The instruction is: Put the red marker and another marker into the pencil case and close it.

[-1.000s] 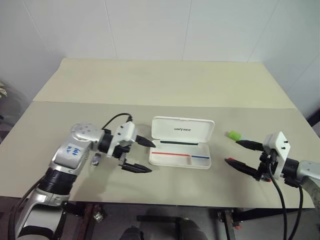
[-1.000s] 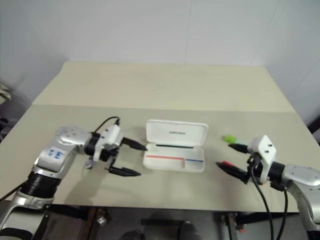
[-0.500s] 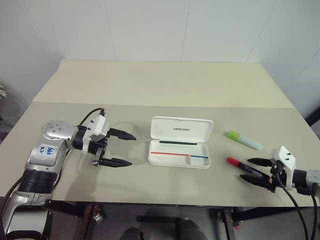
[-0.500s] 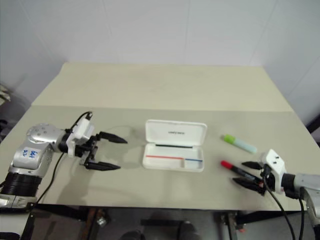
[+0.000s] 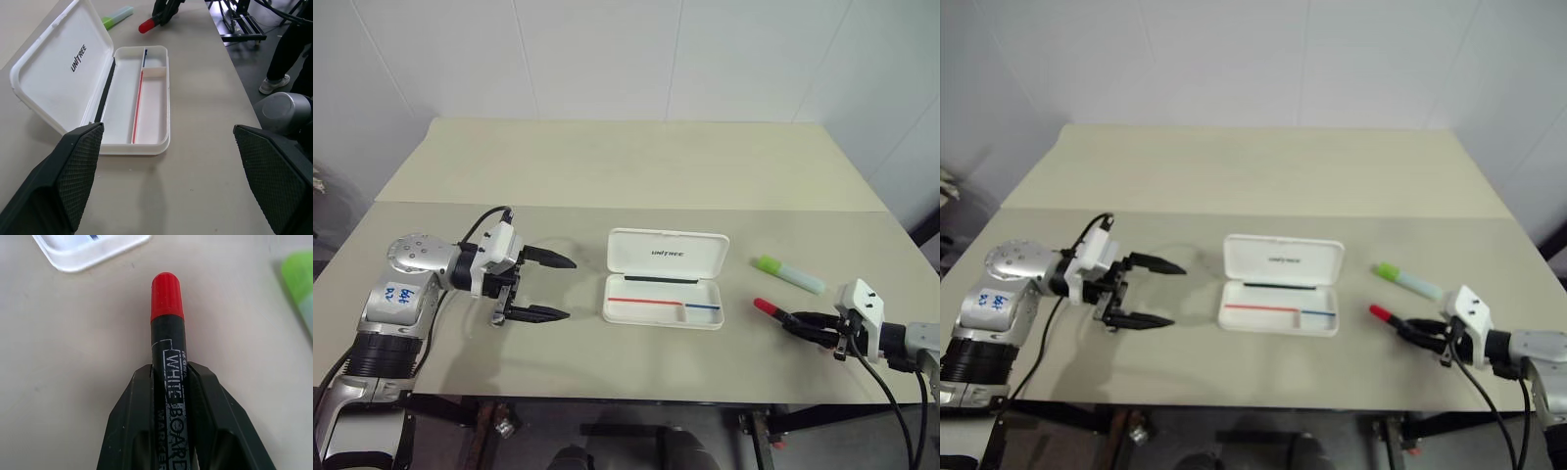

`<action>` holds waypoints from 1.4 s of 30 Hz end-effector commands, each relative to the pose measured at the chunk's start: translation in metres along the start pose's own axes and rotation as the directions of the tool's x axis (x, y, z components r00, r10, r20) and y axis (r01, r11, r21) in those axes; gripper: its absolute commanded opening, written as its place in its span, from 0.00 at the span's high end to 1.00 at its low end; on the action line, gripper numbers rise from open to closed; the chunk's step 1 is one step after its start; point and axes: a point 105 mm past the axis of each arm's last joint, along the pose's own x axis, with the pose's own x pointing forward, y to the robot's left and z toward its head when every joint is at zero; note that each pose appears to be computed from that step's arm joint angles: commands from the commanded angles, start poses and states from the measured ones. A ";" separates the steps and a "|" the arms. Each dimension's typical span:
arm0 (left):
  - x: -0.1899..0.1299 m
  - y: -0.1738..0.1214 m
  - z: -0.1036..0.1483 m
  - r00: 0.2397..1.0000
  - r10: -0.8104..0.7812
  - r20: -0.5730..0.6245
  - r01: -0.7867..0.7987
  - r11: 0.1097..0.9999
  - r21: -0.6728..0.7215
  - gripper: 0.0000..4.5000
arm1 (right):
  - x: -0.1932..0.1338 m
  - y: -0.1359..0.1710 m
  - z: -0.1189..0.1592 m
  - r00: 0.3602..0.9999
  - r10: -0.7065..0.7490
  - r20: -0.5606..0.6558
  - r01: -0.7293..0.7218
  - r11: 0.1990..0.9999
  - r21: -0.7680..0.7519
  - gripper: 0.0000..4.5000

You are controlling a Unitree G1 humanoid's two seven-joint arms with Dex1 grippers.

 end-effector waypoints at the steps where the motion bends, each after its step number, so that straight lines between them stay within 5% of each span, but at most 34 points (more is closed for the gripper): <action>1: -0.004 0.001 -0.001 1.000 0.016 -0.001 -0.016 1.000 0.021 0.00 | -0.008 -0.005 0.036 0.996 -0.026 0.082 0.034 0.995 -0.097 0.87; 16: 0.002 0.004 -0.012 1.000 0.008 -0.009 -0.008 1.000 0.027 0.00 | 0.066 0.046 0.126 0.958 0.240 0.159 -0.151 0.889 -0.433 0.87; 25: 0.006 0.001 -0.010 1.000 0.023 0.002 -0.023 0.999 0.032 0.00 | 0.123 0.060 0.133 0.936 0.304 0.176 -0.174 0.837 -0.520 0.87; 37: 0.010 -0.002 -0.008 0.999 0.036 0.015 -0.036 0.999 0.029 0.00 | 0.145 0.061 0.122 0.934 0.305 0.183 -0.164 0.827 -0.538 0.87; 42: 0.012 -0.001 -0.007 0.999 0.032 0.022 -0.032 0.999 0.033 0.00 | 0.142 0.061 0.126 0.931 0.307 0.199 -0.153 0.821 -0.550 0.48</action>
